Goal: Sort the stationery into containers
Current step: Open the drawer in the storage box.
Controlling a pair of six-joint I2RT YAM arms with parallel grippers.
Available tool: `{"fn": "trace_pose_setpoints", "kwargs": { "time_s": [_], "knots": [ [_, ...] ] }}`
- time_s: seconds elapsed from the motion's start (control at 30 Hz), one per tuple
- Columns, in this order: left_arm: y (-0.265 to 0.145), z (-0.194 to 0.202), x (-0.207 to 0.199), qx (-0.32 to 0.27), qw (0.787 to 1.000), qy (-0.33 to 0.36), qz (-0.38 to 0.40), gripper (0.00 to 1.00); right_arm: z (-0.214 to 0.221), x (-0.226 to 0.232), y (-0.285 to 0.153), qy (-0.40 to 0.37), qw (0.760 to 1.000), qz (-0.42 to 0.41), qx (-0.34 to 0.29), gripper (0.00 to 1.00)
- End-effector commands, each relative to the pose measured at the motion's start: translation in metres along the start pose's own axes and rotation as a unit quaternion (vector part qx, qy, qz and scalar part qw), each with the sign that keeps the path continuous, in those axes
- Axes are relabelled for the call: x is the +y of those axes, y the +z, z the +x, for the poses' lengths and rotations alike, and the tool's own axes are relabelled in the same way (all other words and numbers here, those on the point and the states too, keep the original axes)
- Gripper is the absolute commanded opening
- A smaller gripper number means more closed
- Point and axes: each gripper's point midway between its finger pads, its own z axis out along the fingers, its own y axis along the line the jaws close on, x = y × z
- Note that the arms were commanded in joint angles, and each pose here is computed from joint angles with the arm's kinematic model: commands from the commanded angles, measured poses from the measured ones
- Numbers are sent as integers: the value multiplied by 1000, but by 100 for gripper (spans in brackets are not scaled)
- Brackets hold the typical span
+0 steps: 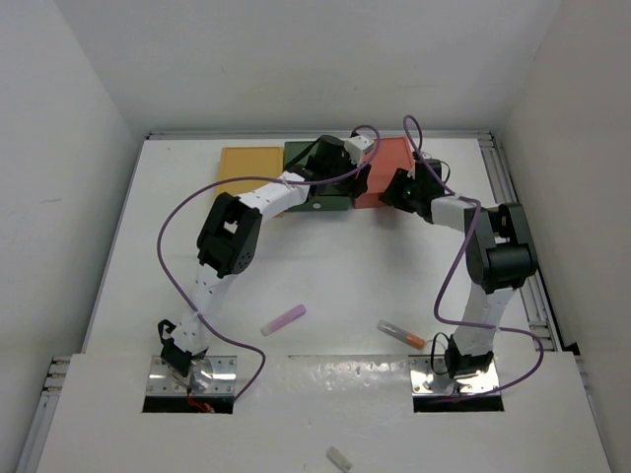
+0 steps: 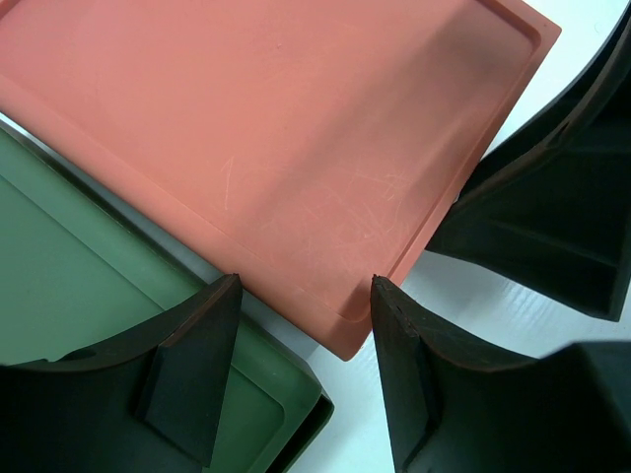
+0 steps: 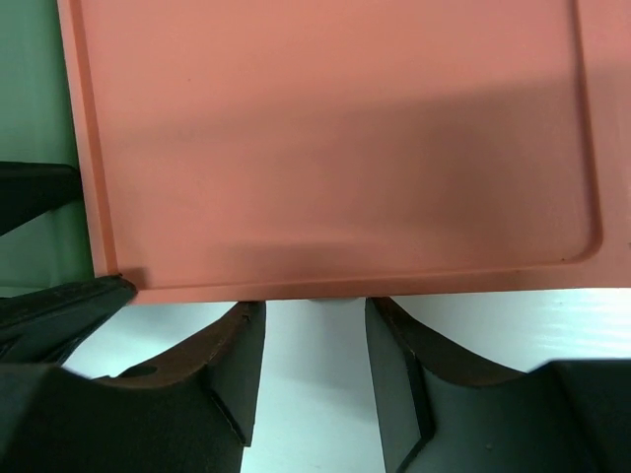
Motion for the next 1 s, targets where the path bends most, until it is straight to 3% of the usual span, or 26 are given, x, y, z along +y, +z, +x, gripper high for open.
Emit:
{"fn": "trace_pose_setpoints", "kwargs": {
  "time_s": [0.0,0.37,0.57,0.77,0.97],
  "knots": [
    [3,16,3,16,1000,-10,-4,61,-44,15,-6,-23,998,-20,-61,44],
    [3,17,2,19,1000,-7,-2,61,-42,14,1,-44,997,-26,-60,37],
    [3,16,2,17,1000,-8,-1,61,-39,11,2,-66,996,-25,-59,43],
    [4,18,2,18,1000,-10,-1,61,-39,11,3,-72,995,-30,-62,43],
    [4,18,2,18,1000,-12,-1,61,-35,10,5,-71,995,-30,-57,36]
  ]
}}
